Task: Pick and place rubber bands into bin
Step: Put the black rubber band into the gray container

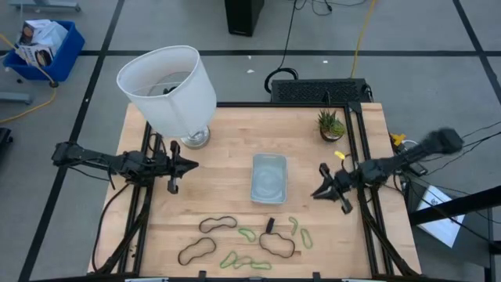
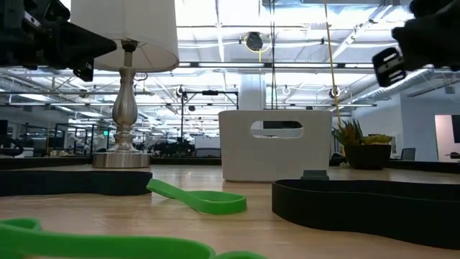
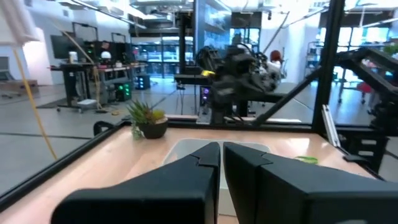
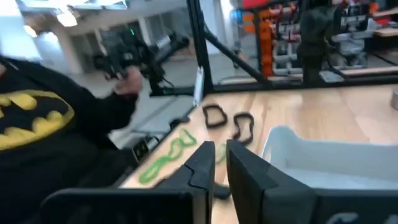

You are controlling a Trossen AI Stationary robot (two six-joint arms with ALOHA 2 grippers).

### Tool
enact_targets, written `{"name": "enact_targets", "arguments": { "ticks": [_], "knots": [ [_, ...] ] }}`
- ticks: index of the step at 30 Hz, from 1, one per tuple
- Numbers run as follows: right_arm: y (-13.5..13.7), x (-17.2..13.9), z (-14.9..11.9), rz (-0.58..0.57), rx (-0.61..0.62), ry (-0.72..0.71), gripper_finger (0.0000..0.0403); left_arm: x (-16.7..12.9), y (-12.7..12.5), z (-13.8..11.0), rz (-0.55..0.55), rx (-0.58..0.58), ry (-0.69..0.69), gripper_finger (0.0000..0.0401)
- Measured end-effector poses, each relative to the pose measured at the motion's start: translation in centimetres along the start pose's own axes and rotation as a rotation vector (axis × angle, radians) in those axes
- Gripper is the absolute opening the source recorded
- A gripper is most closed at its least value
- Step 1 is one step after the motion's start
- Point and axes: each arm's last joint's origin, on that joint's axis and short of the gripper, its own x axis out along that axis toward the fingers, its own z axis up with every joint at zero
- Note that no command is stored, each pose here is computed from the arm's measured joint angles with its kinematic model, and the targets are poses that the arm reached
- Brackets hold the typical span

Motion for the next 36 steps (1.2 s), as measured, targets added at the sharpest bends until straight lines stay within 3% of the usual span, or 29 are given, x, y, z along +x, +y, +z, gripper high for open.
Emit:
{"name": "enact_targets", "arguments": {
  "ticks": [8, 14, 19, 25, 29, 32, 36],
  "knots": [
    [5.9, 5.9, 2.5, -0.165, -0.265, 0.134, 0.0061, 0.0, 0.1, 0.5, 0.026, -0.02, -0.046, 0.0026],
    [7.9, 11.8, 3.1, -0.373, -0.4, 0.385, 0.0093, 0.0, 0.1, 0.6, 0.026, -0.032, -0.057, 0.0026],
    [8.2, 14.3, 2.5, -0.456, -0.309, 0.497, 0.0124, 0.0, 0.1, 0.5, 0.025, -0.059, -0.049, 0.0026],
    [9.3, 15.9, 0.9, -0.307, -0.142, 0.589, 0.0144, 0.0, 0.2, 0.9, 0.076, -0.059, -0.091, 0.0026],
    [10.4, 17.0, -0.6, -0.249, -0.05, 0.553, 0.0145, -0.2, 0.5, 1.5, 0.157, -0.061, -0.156, 0.0026],
    [11.0, 17.6, -2.1, -0.22, -0.06, 0.547, 0.0145, -0.2, 0.7, 1.6, 0.228, -0.047, -0.161, 0.0026],
    [10.6, 17.7, -3.7, -0.299, -0.074, 0.58, 0.0144, -0.2, 0.7, 1.2, 0.248, -0.029, -0.115, 0.0026]
  ]
}}
